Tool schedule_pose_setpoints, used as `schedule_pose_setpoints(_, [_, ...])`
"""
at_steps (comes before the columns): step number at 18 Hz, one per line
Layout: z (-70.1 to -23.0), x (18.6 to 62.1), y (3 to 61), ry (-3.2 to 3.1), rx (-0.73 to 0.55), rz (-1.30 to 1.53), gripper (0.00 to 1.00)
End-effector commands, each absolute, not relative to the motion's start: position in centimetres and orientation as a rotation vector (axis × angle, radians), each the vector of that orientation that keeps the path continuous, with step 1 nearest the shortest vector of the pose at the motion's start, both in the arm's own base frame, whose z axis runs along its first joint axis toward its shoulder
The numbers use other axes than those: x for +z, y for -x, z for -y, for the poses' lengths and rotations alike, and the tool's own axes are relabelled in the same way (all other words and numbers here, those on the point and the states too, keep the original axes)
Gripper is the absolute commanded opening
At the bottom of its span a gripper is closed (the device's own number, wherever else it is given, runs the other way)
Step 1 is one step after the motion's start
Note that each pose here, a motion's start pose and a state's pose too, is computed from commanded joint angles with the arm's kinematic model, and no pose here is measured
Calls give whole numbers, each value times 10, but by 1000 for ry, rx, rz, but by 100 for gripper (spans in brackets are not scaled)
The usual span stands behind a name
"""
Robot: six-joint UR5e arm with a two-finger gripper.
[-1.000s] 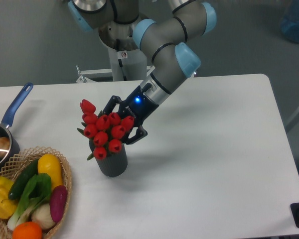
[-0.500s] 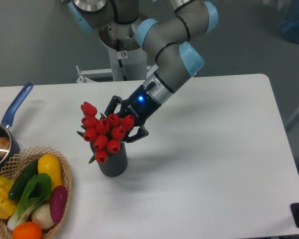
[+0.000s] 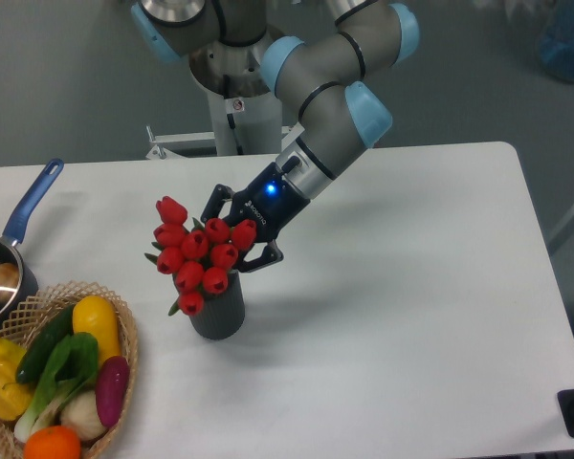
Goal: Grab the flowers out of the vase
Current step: 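Lift the gripped tulips up out of the grey vase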
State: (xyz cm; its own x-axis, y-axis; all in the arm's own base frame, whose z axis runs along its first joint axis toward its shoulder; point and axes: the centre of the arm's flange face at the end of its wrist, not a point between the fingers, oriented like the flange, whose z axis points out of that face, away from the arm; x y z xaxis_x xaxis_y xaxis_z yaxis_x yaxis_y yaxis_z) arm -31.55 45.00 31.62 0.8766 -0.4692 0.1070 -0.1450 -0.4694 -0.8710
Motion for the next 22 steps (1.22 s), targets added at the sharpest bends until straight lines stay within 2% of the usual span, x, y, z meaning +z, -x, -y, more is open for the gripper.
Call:
schedule_pose_setpoints(16, [-429,354,330,1893,-378,-362,44])
schedule_pose_setpoints(22, [-425,367,328,1875,-402,-311,44])
